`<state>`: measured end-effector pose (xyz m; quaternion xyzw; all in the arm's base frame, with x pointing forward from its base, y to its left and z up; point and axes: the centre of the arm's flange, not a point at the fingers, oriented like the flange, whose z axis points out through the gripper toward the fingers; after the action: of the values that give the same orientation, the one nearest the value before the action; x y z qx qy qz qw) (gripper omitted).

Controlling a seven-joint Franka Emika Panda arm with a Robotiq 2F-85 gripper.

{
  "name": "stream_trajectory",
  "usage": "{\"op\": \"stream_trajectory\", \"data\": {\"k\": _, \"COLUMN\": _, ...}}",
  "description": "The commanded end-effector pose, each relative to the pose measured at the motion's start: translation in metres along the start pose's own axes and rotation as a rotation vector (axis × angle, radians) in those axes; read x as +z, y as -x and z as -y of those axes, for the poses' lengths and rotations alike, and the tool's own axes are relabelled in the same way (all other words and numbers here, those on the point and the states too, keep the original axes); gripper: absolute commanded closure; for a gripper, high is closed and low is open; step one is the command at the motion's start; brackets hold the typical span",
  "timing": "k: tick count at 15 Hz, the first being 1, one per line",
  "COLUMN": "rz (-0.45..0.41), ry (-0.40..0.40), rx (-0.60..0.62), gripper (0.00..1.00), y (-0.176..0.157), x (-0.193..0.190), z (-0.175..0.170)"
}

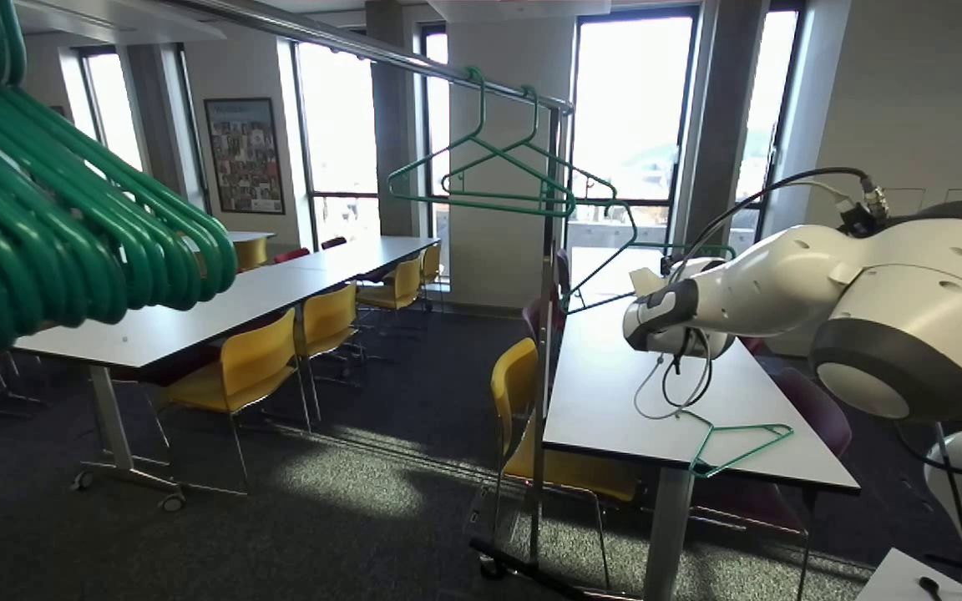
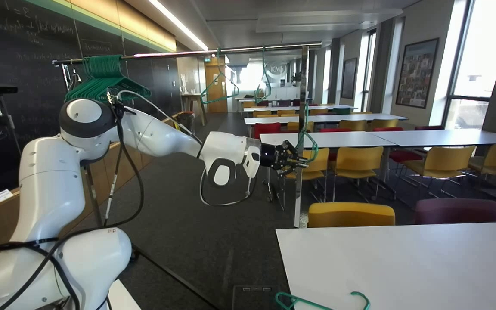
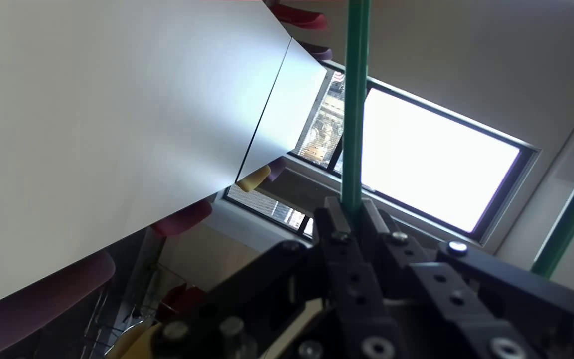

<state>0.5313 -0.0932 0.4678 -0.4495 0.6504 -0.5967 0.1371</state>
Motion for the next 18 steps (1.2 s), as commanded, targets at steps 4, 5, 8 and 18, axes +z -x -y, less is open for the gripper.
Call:
{"op": "stream_trajectory", "data": {"k": 4, "rz": 0.004, "ry": 0.005, "rx": 0.007, "gripper": 0.90, "y": -0.001, "x": 0.000, "z": -0.001}}
{"op": "stream_trajectory", "data": {"k": 5, "rz": 0.004, "ry": 0.005, "rx": 0.007, "gripper": 0.90, "y": -0.001, "x": 0.000, "z": -0.001}}
{"op": "stream_trajectory", "data": {"k": 8, "rz": -0.052, "ry": -0.072, "rx": -0.003, "gripper": 0.97, "y": -0.002, "x": 0.001, "z": 0.015}}
{"op": "stream_trajectory", "data": {"k": 18, "rz": -0.205, "ry": -0.274, "rx": -0.007, "gripper": 0.97, "y": -0.003, "x": 0.014, "z": 0.147}}
